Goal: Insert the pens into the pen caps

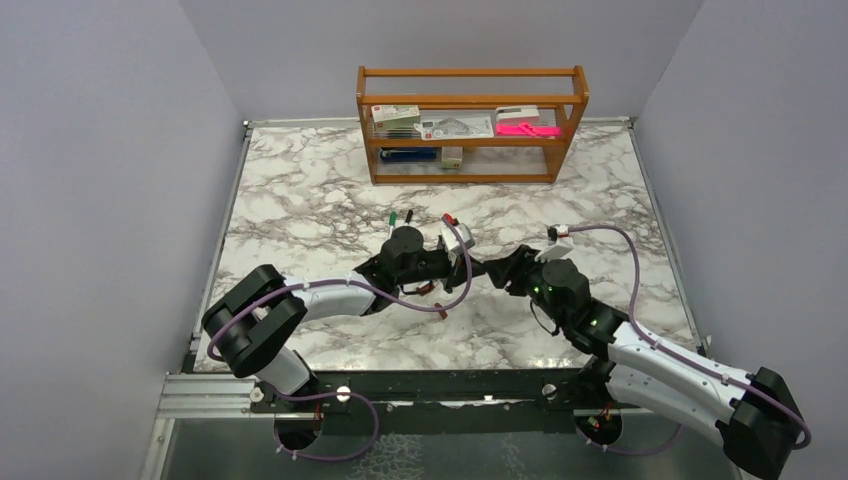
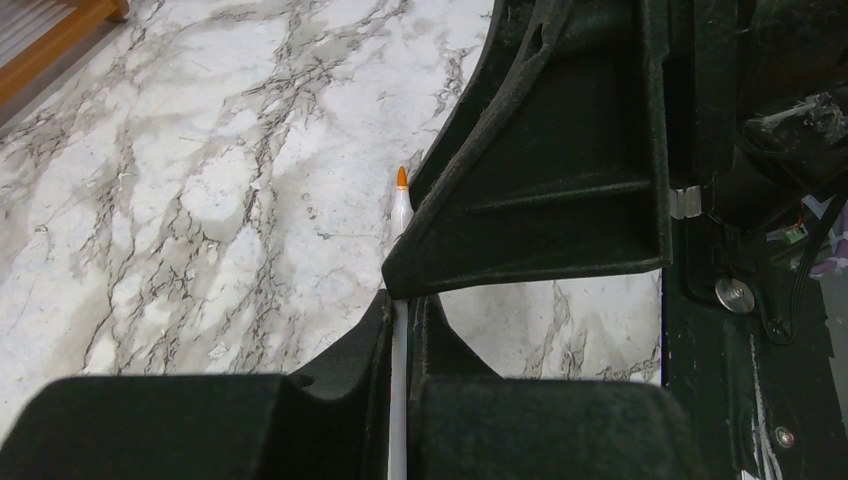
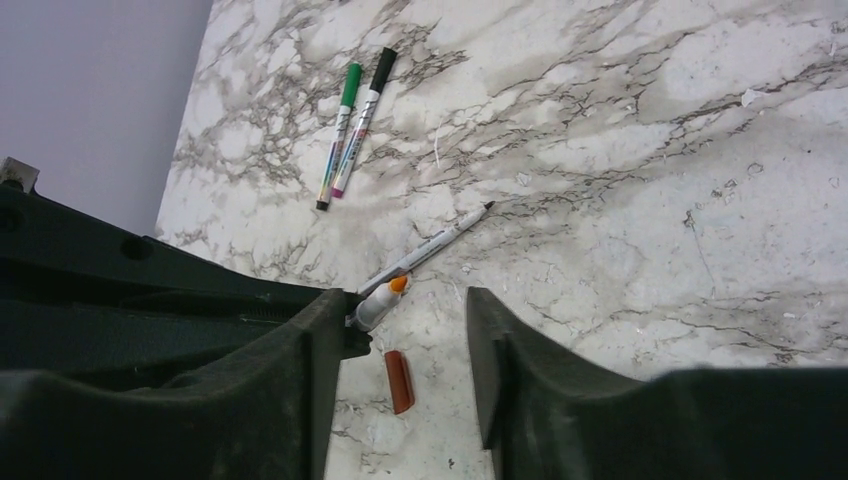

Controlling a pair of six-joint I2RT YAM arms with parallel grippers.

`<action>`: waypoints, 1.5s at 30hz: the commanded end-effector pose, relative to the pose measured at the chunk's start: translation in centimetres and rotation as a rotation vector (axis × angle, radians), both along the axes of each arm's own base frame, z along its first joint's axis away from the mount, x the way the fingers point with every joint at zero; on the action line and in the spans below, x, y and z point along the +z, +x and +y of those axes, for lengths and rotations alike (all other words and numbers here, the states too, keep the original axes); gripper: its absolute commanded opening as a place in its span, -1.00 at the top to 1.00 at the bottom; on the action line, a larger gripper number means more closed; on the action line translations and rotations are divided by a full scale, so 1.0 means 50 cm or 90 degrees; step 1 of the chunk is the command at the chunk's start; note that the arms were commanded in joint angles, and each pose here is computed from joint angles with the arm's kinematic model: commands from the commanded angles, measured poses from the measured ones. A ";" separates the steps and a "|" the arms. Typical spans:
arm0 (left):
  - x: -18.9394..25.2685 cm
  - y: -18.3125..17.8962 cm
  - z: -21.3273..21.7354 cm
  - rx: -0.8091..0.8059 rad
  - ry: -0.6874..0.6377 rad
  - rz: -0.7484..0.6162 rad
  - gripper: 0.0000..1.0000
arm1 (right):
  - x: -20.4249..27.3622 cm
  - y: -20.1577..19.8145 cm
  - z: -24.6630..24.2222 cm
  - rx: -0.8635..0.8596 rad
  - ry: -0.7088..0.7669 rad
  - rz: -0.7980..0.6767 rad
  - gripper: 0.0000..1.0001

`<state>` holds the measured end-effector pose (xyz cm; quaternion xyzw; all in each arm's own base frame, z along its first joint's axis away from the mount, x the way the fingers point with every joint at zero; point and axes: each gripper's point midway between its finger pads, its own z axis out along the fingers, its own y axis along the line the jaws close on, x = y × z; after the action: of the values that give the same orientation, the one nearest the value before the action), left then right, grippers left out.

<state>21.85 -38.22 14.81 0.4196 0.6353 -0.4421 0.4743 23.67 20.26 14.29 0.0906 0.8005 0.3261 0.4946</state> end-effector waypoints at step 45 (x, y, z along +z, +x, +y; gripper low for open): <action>0.019 -0.009 -0.022 -0.023 -0.014 -0.005 1.00 | 0.083 -0.006 0.024 0.066 -0.001 -0.071 0.98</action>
<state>21.23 -38.64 13.83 0.4282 0.6390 -0.4454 0.4582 23.62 20.81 18.95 0.0446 0.7703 0.3483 0.5323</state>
